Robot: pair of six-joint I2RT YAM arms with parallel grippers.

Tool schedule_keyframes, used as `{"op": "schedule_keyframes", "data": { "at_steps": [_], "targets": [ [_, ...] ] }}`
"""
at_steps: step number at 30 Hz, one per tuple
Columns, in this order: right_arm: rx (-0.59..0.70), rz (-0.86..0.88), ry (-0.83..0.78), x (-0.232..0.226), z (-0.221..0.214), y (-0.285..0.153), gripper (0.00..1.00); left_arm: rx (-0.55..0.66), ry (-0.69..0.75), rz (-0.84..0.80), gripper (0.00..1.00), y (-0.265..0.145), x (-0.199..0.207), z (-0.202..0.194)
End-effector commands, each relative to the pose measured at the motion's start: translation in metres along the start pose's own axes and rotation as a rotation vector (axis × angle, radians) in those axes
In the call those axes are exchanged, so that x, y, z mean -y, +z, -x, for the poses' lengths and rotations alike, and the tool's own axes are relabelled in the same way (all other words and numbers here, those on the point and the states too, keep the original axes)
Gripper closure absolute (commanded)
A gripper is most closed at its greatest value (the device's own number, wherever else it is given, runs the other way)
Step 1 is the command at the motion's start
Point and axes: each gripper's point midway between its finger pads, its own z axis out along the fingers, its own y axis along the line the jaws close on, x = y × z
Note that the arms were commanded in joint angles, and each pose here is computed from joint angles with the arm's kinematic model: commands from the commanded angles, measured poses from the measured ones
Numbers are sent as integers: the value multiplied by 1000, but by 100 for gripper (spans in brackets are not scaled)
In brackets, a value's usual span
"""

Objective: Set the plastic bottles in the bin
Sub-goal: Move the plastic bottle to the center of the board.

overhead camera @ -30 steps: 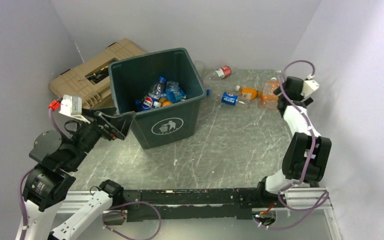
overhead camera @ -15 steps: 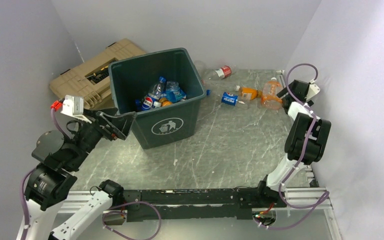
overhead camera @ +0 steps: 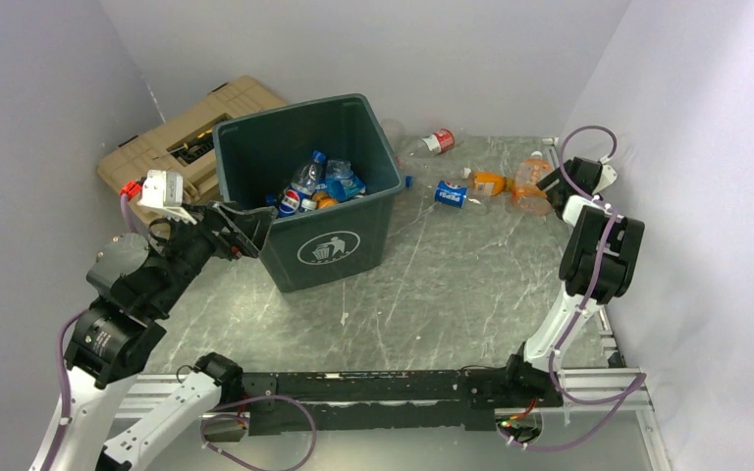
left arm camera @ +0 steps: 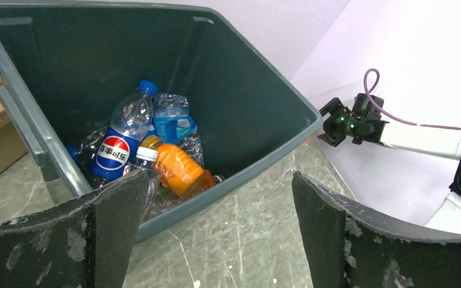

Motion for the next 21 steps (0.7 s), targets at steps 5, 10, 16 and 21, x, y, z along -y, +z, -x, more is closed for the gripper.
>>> {"op": "schedule_keyframes", "data": {
  "at_steps": [5,10,16,21],
  "targets": [
    [-18,57,6,-7,-4,-2,36,33,4,-10,6,1,4,10],
    [-38,44,25,2,-17,-12,47,23,-5,-15,7,-2,3,6],
    [-45,68,67,5,-31,-30,61,34,-15,-27,8,-13,5,7],
    [-33,35,76,8,-35,-49,65,40,-22,-22,8,-24,3,6]
  ]
}}
